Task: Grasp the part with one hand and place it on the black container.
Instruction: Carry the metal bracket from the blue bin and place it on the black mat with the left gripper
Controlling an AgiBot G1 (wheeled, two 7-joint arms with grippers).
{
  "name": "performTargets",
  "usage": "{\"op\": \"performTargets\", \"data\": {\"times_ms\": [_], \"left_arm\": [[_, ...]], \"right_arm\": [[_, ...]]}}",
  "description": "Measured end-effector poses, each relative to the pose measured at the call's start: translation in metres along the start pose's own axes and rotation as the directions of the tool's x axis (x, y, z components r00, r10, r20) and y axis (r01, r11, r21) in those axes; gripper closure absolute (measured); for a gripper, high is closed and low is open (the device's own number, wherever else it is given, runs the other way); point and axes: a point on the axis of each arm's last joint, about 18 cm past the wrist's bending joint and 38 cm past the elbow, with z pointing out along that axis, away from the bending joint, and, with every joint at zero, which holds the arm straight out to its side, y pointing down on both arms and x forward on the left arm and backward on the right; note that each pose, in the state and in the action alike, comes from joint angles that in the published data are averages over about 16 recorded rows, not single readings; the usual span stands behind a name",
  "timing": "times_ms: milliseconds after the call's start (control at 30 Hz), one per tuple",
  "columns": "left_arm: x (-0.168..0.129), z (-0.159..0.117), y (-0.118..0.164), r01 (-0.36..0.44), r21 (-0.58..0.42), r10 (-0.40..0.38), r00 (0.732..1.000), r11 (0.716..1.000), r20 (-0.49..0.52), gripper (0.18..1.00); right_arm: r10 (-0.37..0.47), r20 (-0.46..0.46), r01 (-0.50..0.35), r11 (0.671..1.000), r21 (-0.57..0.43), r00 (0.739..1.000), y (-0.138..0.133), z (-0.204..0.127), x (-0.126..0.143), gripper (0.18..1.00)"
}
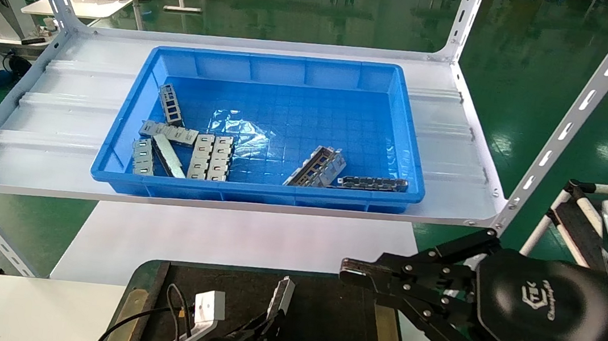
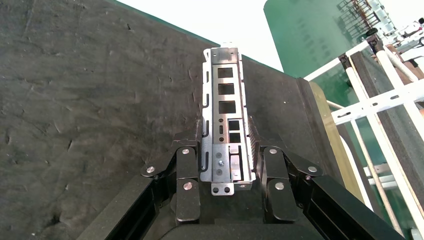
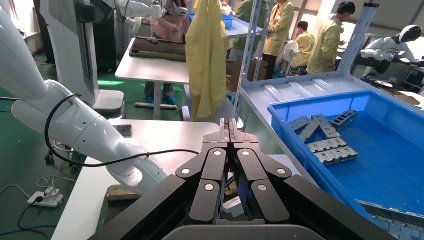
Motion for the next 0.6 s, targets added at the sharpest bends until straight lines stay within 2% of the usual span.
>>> {"op": "performTargets", "data": {"times_ms": [367, 600], "left_arm": [[-0.0003, 0.0006, 0.0064, 0.028, 0.002, -0.028, 0.999, 1.0, 0.027, 0.819], [0.0007, 0.0014, 0.0084, 0.038, -0.001, -0.038, 0.999, 0.999, 0.034, 0.795]], "right_arm": [[0.0, 0.0, 0.0, 1.0, 0.0, 1.0, 0.0, 0.0, 0.0, 0.972], [0.0, 0.0, 0.0, 1.0, 0.0, 1.0, 0.0, 0.0, 0.0, 0.918]]}}
